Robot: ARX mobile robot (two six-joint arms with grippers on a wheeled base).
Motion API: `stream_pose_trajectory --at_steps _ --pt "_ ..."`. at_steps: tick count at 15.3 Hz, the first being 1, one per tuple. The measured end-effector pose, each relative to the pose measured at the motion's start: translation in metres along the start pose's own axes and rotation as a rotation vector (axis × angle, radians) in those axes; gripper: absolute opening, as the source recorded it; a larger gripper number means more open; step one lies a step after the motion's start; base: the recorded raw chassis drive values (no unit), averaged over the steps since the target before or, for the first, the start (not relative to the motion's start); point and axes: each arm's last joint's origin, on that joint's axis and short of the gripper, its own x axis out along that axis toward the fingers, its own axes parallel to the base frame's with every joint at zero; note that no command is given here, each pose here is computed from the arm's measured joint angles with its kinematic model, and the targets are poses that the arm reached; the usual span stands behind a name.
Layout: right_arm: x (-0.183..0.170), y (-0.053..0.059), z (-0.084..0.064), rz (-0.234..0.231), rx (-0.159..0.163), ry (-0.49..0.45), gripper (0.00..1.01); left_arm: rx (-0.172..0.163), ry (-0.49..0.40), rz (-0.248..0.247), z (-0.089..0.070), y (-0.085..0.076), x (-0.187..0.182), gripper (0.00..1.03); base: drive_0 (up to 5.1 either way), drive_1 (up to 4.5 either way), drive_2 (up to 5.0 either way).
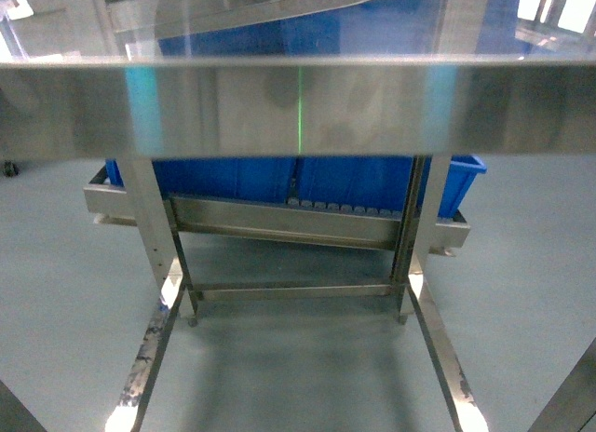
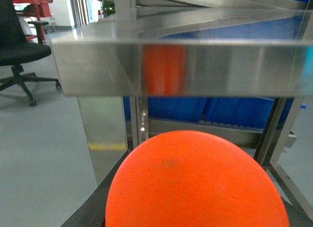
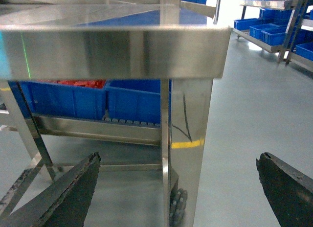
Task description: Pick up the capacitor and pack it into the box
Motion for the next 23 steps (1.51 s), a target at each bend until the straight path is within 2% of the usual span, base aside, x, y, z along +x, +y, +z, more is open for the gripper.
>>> stream_pose_trajectory --at_steps 23 --pt "0.0000 0.0000 0.0000 0.000 0.000 0.000 0.98 0.010 0.001 0.000 -0.0001 0.0000 0.0000 0.43 0.0 0.00 0.0"
